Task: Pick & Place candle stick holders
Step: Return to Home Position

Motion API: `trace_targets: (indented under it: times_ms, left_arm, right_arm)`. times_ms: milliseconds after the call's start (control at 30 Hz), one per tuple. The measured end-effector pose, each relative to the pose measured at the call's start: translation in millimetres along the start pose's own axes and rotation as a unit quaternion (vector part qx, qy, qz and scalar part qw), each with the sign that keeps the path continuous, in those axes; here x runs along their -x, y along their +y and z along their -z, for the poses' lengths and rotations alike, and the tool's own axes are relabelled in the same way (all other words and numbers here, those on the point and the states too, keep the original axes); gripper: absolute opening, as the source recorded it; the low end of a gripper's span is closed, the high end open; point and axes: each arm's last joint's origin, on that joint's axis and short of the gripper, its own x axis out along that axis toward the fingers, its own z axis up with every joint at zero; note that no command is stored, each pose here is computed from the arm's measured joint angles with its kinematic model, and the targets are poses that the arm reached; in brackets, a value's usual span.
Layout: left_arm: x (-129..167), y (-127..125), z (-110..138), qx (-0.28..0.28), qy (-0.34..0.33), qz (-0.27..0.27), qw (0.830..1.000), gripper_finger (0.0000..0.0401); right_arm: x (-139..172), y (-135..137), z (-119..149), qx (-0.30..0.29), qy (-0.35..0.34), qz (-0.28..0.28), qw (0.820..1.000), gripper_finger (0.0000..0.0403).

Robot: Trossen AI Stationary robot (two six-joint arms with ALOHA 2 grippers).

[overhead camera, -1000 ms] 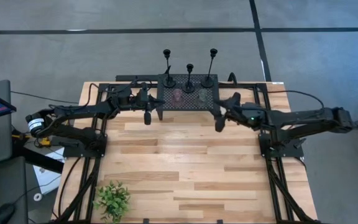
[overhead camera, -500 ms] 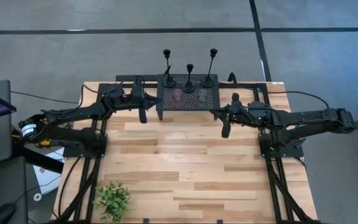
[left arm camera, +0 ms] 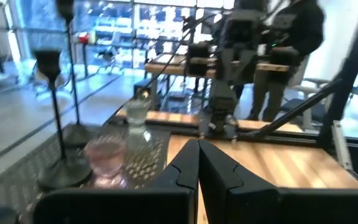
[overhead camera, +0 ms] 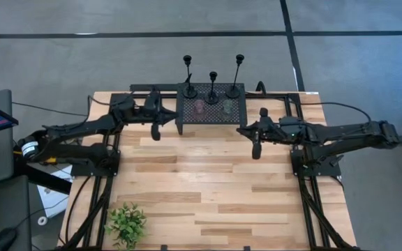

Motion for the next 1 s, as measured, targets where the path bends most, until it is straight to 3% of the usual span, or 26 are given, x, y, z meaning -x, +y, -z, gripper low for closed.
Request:
trace_targets:
  times_ms: [167, 533, 733, 1000]
  left_arm:
    - [17.3, -8.0, -16.5, -0.041, -0.023, 0.017, 0.999, 0.0005]
    - [58.0, -28.6, -29.5, -0.03, 0.001, 0.015, 0.999, 0.0003]
    - [73.6, -36.0, -38.4, -0.044, -0.027, -0.006, 0.999, 0.0003]
    - [92.4, -41.9, -5.4, -0.041, -0.029, -0.054, 0.997, 0.0002]
  right_arm:
    - [15.9, -3.3, -5.4, -0.003, -0.011, -0.009, 1.0, 0.0]
    - [61.3, -14.2, -17.4, -0.014, -0.064, -0.014, 0.998, 0.0]
    - [76.8, -18.1, -19.8, -0.013, -0.085, -0.016, 0.996, 0.0]
    - [90.0, -21.9, -18.6, -0.002, -0.091, -0.012, 0.996, 0.0]
